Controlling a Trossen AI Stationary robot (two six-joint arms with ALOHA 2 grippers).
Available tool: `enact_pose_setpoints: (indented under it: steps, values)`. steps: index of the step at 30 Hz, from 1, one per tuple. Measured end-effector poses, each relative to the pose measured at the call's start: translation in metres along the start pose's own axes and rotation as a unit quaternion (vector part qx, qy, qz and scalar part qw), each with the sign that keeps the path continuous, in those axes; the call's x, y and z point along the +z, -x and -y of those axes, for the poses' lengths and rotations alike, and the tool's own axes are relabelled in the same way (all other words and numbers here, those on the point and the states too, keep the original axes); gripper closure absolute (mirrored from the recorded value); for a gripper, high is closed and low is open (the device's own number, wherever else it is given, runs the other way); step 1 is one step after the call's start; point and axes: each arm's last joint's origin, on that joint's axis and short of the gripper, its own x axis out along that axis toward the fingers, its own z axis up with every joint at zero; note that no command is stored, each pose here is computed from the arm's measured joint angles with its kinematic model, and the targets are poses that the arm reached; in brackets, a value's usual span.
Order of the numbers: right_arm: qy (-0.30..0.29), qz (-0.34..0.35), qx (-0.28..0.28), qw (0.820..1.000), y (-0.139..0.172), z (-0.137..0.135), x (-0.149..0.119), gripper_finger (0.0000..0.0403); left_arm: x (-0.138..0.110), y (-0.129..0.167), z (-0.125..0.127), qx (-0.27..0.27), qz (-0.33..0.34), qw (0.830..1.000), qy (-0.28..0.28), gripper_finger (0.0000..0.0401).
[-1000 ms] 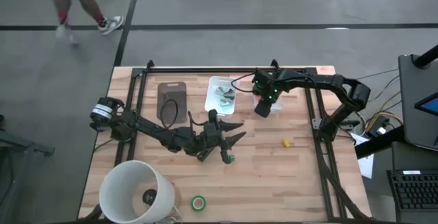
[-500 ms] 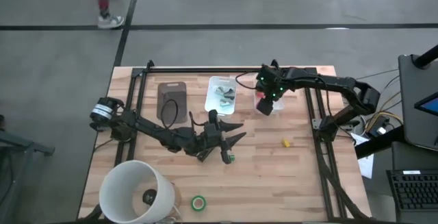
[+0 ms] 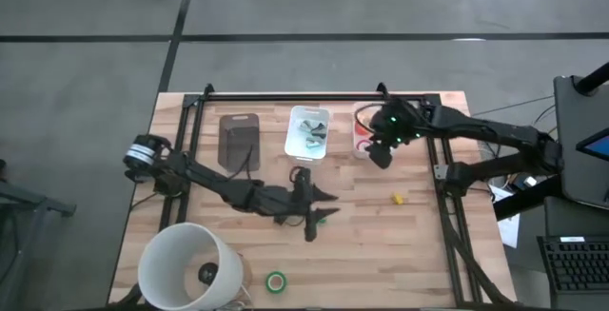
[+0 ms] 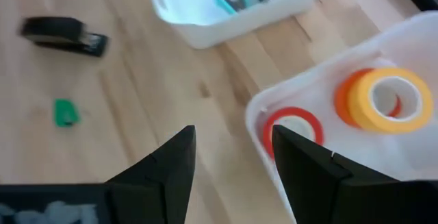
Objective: Pick and place Stapler, Stapler remover, tape
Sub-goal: Put the green tape into the right white bin
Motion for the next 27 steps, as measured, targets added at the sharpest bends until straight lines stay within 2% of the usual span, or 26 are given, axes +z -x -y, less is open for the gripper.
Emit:
enact_pose_setpoints:
  steps: [3,5,9,14,18,27]
  values:
    - [0.014,0.033,0.020,0.999,0.009,-0.008,-0.009,0.0213,-0.010,0.002,0.000,-0.035,-0.078,0.996,-0.022,0.0256]
    - [0.024,0.052,0.033,0.998,0.012,-0.012,-0.015,0.0213,-0.019,0.004,-0.001,-0.071,-0.138,0.987,-0.036,0.0256]
    - [0.036,0.090,0.059,0.994,0.013,-0.018,-0.030,0.0213,-0.036,0.012,-0.002,-0.086,-0.248,0.965,0.017,0.0256]
    - [0.045,0.116,0.086,0.989,0.013,-0.024,-0.044,0.0213,-0.054,0.028,0.007,-0.105,-0.362,0.925,0.052,0.0256]
    - [0.041,0.126,0.104,0.986,0.012,-0.028,-0.050,0.0213,-0.061,0.039,0.022,-0.119,-0.401,0.906,0.073,0.0256]
    - [0.039,0.118,0.123,0.985,0.009,-0.035,-0.057,0.0213,-0.087,0.062,0.060,-0.120,-0.436,0.891,0.042,0.0256]
